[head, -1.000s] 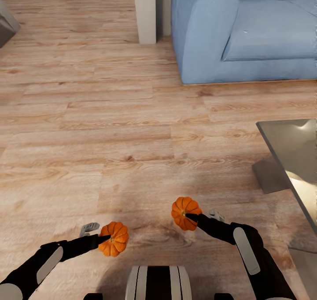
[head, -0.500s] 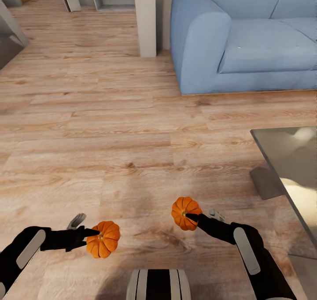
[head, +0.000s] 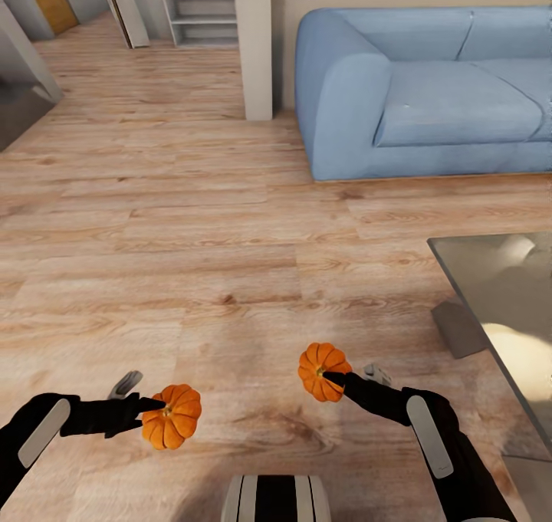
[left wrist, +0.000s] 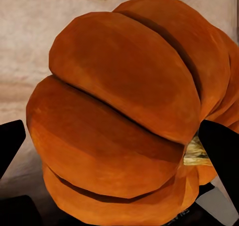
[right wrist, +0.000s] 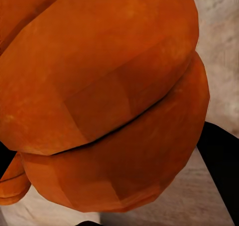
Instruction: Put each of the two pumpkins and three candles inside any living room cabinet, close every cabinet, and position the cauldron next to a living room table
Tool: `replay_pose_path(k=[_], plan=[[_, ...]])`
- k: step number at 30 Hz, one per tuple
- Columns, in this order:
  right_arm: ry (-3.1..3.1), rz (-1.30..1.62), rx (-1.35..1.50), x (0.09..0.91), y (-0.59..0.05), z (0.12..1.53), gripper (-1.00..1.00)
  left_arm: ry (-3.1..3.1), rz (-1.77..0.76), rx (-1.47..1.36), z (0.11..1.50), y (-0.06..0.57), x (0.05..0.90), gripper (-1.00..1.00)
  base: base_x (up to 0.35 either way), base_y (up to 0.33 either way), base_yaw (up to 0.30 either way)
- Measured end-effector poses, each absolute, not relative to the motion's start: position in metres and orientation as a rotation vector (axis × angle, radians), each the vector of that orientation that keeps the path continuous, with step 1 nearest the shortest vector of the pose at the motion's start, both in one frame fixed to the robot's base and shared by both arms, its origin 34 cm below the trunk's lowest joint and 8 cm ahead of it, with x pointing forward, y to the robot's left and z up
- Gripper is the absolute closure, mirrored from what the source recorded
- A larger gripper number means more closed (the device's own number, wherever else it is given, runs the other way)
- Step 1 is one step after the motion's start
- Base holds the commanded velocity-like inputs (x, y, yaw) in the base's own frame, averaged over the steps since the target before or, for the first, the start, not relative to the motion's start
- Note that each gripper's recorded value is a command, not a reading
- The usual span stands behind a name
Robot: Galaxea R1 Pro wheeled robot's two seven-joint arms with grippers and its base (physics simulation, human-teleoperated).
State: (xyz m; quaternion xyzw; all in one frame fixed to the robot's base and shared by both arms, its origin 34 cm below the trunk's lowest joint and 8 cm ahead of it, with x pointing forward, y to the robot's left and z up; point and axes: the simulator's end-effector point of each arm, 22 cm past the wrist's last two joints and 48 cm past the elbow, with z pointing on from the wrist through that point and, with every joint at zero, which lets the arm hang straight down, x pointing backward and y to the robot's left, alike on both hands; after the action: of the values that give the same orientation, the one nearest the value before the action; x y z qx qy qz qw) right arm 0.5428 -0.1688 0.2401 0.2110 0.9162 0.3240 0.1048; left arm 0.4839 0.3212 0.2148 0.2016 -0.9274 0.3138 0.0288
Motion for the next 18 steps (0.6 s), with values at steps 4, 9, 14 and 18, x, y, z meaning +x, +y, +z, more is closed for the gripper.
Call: replay_pose_path(k=[4,9,14,18], plan=[[2.686,0.957,0.612,0.547,-0.169,0.248,1.00,-2.875,0.978,0.618,0.222,0.321,0.489,1.00,-0.096,0.000,0.000],[2.669,0.964,0.593,0.552,-0.165,0.259,1.00,-2.892,0.988,0.611,0.231,0.321,0.494,1.00,-0.074,0.000,0.000],[2.651,0.969,0.577,0.557,-0.163,0.270,1.00,-2.911,0.999,0.603,0.239,0.322,0.499,1.00,-0.003,0.000,0.000],[2.634,0.966,0.564,0.562,-0.163,0.279,1.00,-2.924,1.009,0.598,0.247,0.322,0.503,1.00,0.000,0.000,0.000]])
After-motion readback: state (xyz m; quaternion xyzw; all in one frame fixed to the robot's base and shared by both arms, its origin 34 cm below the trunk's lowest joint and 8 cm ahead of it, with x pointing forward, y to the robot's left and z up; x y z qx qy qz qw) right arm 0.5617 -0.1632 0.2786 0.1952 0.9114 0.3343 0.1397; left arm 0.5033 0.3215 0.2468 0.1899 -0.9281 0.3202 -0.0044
